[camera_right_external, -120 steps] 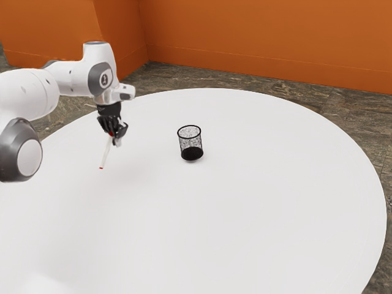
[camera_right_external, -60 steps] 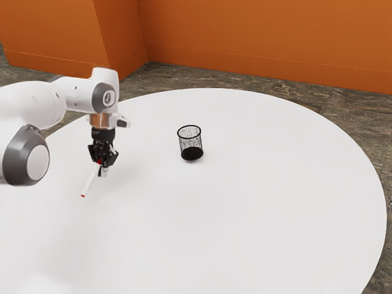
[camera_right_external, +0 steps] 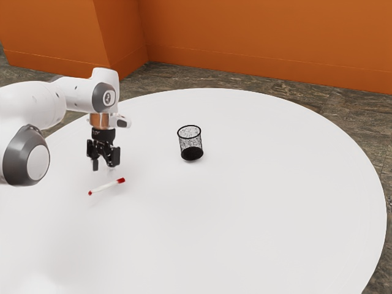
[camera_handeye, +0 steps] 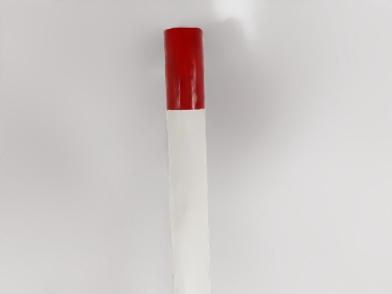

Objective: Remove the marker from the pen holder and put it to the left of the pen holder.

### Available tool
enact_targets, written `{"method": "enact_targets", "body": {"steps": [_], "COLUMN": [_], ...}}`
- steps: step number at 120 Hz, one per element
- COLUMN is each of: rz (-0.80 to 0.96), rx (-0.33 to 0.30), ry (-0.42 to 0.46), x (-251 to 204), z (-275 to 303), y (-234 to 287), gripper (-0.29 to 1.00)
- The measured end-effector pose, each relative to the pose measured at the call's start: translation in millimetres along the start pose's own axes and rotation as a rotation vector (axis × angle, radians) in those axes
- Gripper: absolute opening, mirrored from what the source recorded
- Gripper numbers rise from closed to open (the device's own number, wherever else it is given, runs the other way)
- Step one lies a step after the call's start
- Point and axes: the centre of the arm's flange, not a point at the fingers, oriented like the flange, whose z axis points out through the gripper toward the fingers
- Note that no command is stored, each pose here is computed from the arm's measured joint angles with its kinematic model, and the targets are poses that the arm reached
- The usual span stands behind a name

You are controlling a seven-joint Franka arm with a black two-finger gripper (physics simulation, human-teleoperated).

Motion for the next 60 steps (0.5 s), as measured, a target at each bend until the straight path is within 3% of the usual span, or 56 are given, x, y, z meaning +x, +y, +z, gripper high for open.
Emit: {"method": "enact_targets", "body": {"steps": [32,60], "rz": [0.001,0.012], "rx": [0.017,0.022], "ry": [0.054,0.396], "x": [-6,-63], "z": [-23,-160], "y": [2,37], "gripper": [0.66,0.69]}}
